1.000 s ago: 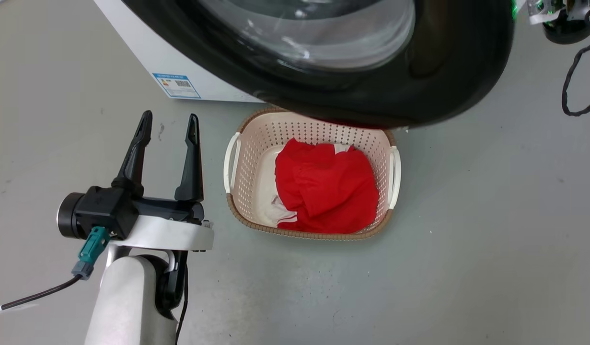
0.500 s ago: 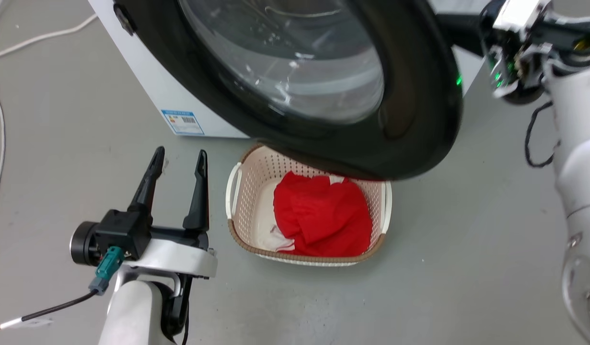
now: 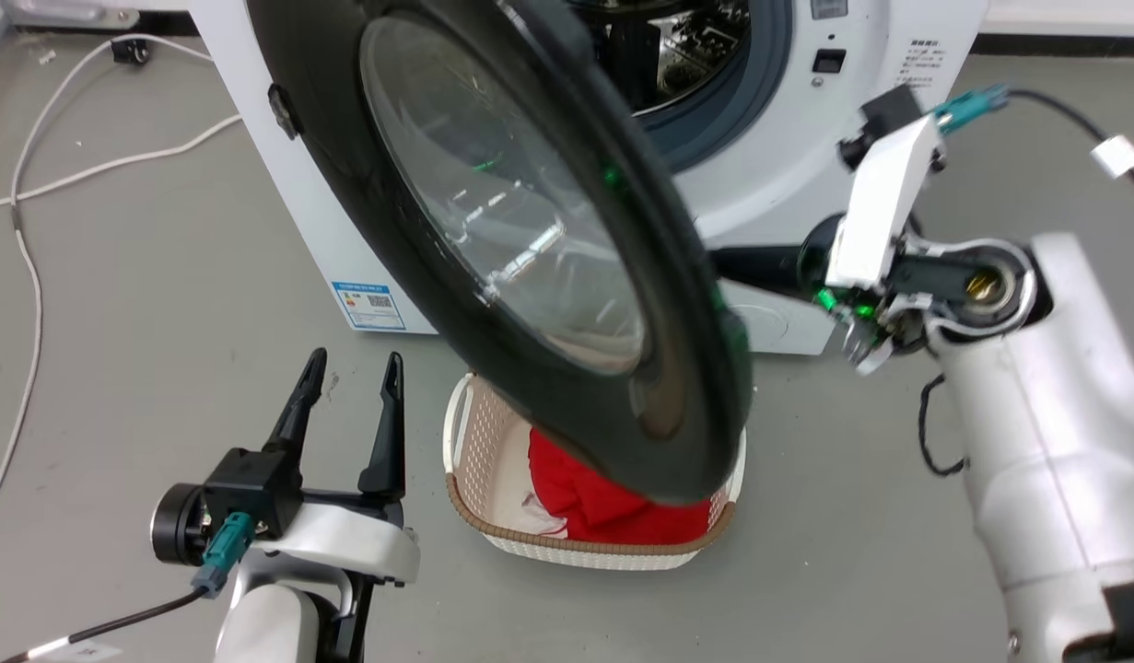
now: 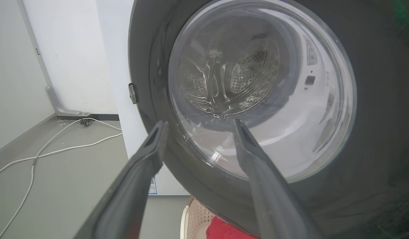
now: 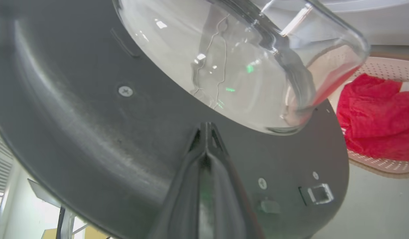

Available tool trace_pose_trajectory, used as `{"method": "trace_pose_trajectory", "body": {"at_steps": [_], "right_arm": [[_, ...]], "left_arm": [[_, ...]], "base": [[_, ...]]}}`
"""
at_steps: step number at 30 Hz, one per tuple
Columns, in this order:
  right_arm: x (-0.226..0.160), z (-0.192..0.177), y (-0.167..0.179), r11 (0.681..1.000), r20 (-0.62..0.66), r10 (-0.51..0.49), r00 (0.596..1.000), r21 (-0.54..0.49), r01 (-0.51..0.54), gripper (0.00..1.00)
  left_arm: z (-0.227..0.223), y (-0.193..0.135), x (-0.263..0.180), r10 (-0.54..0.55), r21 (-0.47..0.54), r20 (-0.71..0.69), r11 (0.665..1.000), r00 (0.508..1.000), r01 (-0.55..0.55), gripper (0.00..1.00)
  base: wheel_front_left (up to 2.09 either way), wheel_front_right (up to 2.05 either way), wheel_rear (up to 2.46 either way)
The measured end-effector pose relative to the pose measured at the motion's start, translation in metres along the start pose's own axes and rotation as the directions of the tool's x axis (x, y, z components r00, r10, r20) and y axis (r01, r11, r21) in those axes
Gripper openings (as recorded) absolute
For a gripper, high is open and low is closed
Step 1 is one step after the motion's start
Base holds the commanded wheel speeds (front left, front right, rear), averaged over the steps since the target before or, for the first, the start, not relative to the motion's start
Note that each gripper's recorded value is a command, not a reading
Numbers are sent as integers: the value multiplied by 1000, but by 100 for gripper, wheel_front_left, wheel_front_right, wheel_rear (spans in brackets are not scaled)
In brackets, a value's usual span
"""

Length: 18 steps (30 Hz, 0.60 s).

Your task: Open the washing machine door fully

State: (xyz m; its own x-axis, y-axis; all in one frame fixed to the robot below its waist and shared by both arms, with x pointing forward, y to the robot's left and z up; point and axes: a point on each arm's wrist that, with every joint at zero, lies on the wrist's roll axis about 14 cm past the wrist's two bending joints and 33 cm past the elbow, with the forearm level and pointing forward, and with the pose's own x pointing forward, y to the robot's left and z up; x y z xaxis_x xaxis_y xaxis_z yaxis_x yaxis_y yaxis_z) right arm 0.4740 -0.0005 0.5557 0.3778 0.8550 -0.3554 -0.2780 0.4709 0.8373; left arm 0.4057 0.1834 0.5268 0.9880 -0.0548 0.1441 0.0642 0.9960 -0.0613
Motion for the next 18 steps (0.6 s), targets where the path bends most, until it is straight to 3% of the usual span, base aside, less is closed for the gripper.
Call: {"method": "trace_pose_trajectory", "body": {"at_steps": [9,15,18], "right_arm": [[21,-58,39,988,-85,141,986,-45,-146,0],[32,-69,50,982,-48,185,981,-36,-187,0],[33,-64,53,980,29,200,979,-22,-200,0]], "left_arm": [[5,-1,-9,0,-9,9,1000,1000,0,100],[6,-2,-9,-1,-18,12,1000,1000,1,100],[6,-4,-9,-4,-19,13,1000,1000,5,100]], "base": [[0,0,0],[0,0,0],[0,0,0]]}}
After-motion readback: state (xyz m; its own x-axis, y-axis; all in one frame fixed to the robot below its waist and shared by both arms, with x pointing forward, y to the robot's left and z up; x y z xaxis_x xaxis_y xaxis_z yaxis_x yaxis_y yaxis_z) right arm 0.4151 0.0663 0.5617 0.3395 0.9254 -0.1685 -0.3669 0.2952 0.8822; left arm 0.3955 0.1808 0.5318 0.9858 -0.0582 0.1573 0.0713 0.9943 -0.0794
